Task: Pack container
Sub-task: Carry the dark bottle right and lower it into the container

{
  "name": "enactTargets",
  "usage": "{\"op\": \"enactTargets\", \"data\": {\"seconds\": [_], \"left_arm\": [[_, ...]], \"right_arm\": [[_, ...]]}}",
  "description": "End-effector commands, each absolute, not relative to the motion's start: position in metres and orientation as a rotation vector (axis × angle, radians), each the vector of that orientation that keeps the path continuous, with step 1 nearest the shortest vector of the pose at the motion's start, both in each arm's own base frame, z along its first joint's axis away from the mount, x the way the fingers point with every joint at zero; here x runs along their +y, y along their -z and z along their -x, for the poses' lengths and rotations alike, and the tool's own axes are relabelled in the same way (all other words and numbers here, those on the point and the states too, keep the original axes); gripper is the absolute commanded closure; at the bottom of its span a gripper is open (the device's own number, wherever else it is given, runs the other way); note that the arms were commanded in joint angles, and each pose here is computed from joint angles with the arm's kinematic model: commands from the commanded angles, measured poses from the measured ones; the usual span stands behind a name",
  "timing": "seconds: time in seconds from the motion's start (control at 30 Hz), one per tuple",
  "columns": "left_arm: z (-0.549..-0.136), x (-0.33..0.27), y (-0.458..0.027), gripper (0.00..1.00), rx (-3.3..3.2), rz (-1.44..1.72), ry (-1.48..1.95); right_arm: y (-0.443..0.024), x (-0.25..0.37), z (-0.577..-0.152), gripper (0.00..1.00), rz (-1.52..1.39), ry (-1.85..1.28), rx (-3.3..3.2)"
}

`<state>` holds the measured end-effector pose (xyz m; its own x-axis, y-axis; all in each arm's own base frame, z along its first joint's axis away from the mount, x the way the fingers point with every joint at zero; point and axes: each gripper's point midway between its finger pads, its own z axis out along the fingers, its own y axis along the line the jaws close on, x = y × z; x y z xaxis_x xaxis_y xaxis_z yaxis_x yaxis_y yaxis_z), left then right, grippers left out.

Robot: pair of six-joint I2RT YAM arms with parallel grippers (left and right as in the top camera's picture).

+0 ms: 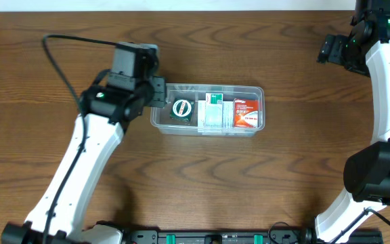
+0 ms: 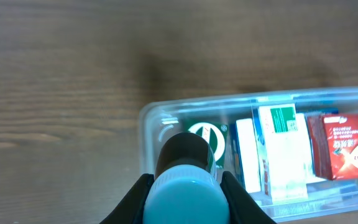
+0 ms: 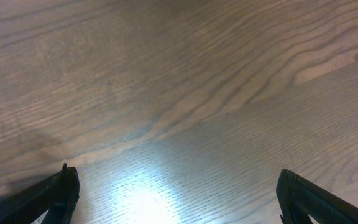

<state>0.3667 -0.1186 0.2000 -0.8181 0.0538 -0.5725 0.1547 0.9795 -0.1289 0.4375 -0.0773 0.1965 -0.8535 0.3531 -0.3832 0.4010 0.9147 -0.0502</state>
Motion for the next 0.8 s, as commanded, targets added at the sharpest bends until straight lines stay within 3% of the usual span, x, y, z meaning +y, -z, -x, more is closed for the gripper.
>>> {"op": "enactTargets", "data": {"seconds": [0.0, 0.77], "left_arm": [[-0.370, -0.126, -0.181, 0.94, 2.579, -0.147, 0.207], [-0.380, -0.112, -0.080, 0.94, 2.812, -0.143, -0.044]], "right_arm": [[-0.200, -0.081, -0.435, 0.01, -0.568, 0.198, 2.693], [-0.200, -0.081, -0.435, 0.01, -0.568, 0.198, 2.693]]}}
